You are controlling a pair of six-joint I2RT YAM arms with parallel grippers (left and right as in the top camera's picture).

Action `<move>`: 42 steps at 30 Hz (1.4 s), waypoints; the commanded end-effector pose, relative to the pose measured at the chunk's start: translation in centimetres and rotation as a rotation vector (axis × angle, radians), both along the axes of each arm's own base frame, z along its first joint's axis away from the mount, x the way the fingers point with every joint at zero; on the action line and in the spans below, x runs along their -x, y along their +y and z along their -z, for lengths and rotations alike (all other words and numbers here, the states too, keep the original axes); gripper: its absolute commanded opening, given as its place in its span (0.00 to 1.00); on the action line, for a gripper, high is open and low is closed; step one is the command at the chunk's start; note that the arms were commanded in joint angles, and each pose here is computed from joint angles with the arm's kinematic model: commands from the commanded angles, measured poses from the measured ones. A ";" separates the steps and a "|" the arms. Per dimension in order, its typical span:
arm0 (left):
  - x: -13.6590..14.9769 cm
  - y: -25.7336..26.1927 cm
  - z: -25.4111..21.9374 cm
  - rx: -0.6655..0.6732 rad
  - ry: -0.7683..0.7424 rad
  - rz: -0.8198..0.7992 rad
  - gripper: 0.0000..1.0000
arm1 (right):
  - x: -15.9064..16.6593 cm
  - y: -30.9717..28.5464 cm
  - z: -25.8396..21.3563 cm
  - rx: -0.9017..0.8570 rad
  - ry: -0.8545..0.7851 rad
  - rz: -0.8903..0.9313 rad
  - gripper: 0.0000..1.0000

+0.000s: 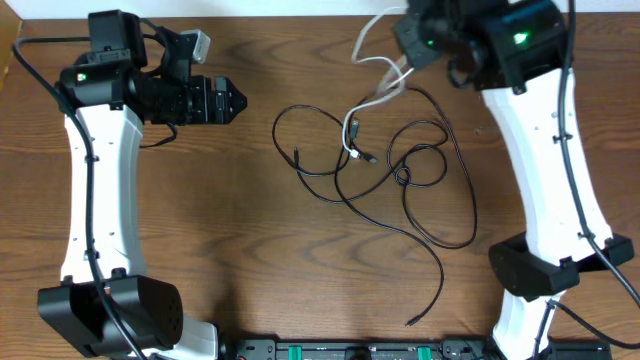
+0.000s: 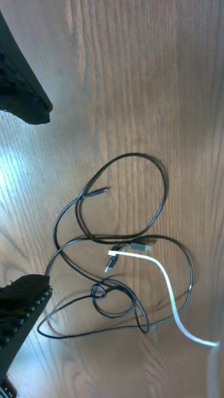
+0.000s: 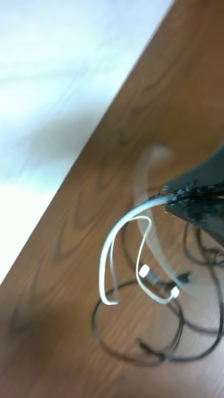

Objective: Untangle cables
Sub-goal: 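Pull the white cable out to the right edge with the right gripper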

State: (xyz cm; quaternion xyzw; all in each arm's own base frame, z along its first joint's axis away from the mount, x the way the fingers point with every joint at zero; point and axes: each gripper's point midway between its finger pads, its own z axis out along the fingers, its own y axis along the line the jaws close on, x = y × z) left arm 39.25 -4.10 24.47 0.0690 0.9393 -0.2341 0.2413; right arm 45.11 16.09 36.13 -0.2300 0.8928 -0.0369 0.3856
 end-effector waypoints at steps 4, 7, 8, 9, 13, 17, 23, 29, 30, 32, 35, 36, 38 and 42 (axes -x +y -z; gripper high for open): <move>0.1 -1.4 0.0 -0.004 -0.017 0.068 0.82 | -0.9 -6.5 0.0 0.031 0.001 0.217 0.01; 0.1 -1.5 0.0 -0.004 -0.018 0.070 0.82 | -0.6 -9.1 -0.9 0.042 -0.017 0.291 0.01; 0.1 -1.5 0.0 -0.004 -0.018 0.069 0.82 | -0.4 -9.9 -1.3 0.044 -0.025 0.309 0.01; 0.1 -1.5 0.0 -0.004 -0.018 0.069 0.82 | -0.1 -10.7 -1.8 0.041 -0.033 0.325 0.01; 0.1 -1.5 0.0 -0.004 -0.018 0.070 0.82 | 1.1 -13.7 -4.0 0.023 -0.081 0.387 0.01; 0.1 -1.5 0.0 -0.004 -0.017 0.069 0.82 | 3.2 -16.3 -6.9 -0.006 -0.148 0.447 0.01; 0.2 -1.5 0.0 -0.003 -0.016 0.070 0.82 | 6.3 -18.2 -10.5 -0.045 -0.240 0.489 0.01; 0.3 -2.0 0.0 -0.003 -0.014 0.082 0.82 | 9.2 -21.0 -13.0 -0.052 -0.312 0.582 0.01; 0.3 -2.2 0.0 -0.003 -0.014 0.087 0.82 | 9.5 -21.4 -13.2 -0.052 -0.318 0.591 0.01; 0.4 -2.6 0.0 -0.004 -0.014 0.097 0.82 | 10.2 -22.4 -13.5 -0.045 -0.330 0.622 0.01; 0.4 -3.0 0.0 -0.009 -0.016 0.112 0.82 | 10.6 -24.0 -13.3 -0.023 -0.327 0.676 0.01; 0.5 -3.1 0.1 -0.014 -0.016 0.116 0.82 | 10.5 -24.4 -13.1 -0.020 -0.320 0.687 0.01; 0.5 -3.2 0.1 -0.013 -0.017 0.119 0.83 | 10.1 -25.1 -12.1 -0.009 -0.295 0.707 0.01; 0.5 -3.2 0.1 -0.013 -0.017 0.120 0.83 | 8.6 -26.1 -9.4 -0.003 -0.230 0.723 0.01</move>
